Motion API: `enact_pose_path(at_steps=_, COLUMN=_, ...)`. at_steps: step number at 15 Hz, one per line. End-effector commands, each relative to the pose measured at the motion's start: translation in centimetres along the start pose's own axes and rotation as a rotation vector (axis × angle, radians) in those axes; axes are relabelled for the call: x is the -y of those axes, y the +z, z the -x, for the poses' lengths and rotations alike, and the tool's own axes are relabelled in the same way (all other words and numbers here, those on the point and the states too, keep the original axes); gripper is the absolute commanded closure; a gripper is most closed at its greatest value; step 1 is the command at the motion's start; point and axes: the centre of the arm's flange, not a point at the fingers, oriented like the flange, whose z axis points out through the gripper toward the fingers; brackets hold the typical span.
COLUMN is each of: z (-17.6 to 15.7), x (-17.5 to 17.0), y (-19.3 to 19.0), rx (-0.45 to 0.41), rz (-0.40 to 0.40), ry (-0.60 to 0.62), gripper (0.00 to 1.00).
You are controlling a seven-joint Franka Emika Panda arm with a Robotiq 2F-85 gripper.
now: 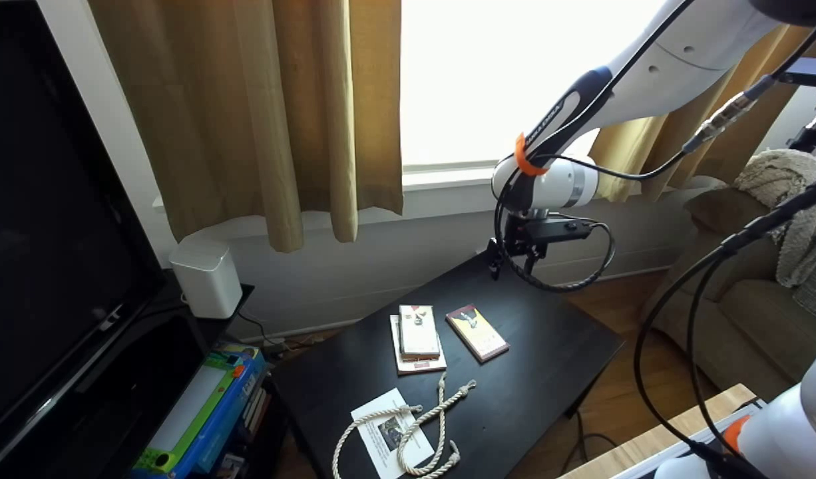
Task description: Turn the yellow book around
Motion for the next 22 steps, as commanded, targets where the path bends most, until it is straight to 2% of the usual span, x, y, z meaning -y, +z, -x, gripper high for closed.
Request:
enact_pose_path(at_steps=1, z=-1.5, x=-0.3, y=5.6, rx=-0.035, rz=0.037, ry=-0.012, gripper=0.0)
enact_pose_path(at_steps=5, z=-3.2, x=-1.0, y=10.2, rx=-0.147, rz=0.041, ry=0.007, gripper=0.0)
enact_pose_path(at_steps=9, z=-4.9, x=-1.6, y=14.2, rx=-0.166, rz=0.02, ry=-0.004, gripper=0.0)
enact_pose_path(at_steps=11, z=-5.7, x=-1.6, y=16.0, rx=-0.148, rz=0.017, ry=-0.015, gripper=0.0)
enact_pose_path(at_steps=12, z=-6.0, x=-1.4, y=16.2, rx=-0.132, rz=0.029, ry=-0.024, gripper=0.0)
enact_pose_path(at_steps=13, z=-4.5, x=-1.2, y=14.4, rx=-0.146, rz=0.029, ry=-0.007, gripper=0.0)
enact_pose_path(at_steps=22, z=-5.9, x=-1.7, y=16.0, rx=-0.153, rz=0.021, ry=-0.011, gripper=0.0)
